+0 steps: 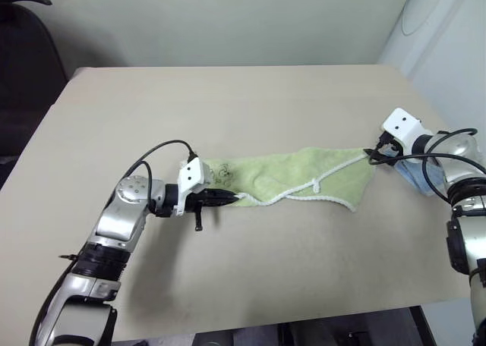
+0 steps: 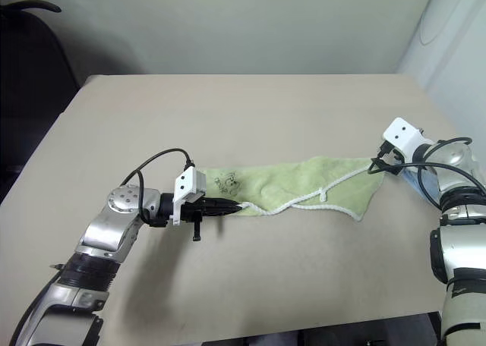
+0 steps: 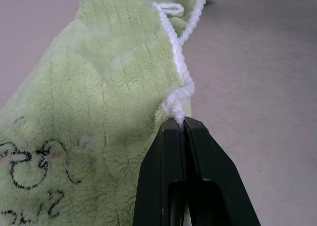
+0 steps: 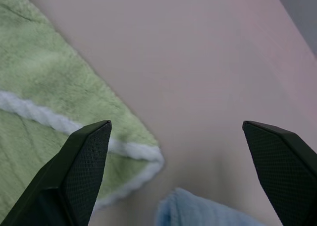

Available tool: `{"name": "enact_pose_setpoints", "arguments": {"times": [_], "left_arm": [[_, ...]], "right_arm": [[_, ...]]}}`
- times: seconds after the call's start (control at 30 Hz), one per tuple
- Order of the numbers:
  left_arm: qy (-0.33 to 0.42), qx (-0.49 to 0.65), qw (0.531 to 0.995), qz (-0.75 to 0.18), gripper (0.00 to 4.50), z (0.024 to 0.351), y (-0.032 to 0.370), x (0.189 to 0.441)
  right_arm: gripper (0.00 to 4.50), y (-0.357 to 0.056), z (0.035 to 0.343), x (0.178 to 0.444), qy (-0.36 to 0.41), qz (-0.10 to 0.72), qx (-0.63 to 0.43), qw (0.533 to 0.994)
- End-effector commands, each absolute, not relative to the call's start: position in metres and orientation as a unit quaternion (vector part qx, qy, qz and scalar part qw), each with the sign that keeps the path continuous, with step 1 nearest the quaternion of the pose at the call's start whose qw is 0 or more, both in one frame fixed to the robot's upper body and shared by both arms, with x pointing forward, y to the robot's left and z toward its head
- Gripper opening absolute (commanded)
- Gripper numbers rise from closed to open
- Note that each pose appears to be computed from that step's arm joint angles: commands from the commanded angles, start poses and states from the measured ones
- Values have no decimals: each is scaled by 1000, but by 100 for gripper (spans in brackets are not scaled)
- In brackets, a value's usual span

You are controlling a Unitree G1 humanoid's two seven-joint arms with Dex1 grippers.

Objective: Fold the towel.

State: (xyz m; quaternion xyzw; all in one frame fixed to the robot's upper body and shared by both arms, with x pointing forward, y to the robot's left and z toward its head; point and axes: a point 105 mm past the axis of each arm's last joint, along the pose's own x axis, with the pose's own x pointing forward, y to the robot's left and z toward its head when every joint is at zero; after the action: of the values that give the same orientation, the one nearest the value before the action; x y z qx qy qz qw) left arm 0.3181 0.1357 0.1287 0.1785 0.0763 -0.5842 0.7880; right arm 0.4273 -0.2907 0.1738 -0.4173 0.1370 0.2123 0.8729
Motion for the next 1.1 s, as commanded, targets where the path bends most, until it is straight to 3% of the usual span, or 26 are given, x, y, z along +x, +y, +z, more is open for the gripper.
{"name": "enact_pose_setpoints", "arguments": {"times": [0.03,0.23,0.9,1.0,1.1], "left_arm": [[52,172,794,-581,2,140,135,317],[48,167,801,-573,2,144,138,319],[56,164,802,-571,2,142,143,312],[57,167,801,-572,0,141,142,312],[57,168,801,-572,0,140,141,310]], "right_arm": [[450,-299,179,427,142,197,-447,861],[450,-303,172,428,164,185,-479,843],[450,-281,162,441,167,179,-440,864],[390,-279,159,441,176,183,-436,863],[284,-278,154,440,186,189,-429,863]]}}
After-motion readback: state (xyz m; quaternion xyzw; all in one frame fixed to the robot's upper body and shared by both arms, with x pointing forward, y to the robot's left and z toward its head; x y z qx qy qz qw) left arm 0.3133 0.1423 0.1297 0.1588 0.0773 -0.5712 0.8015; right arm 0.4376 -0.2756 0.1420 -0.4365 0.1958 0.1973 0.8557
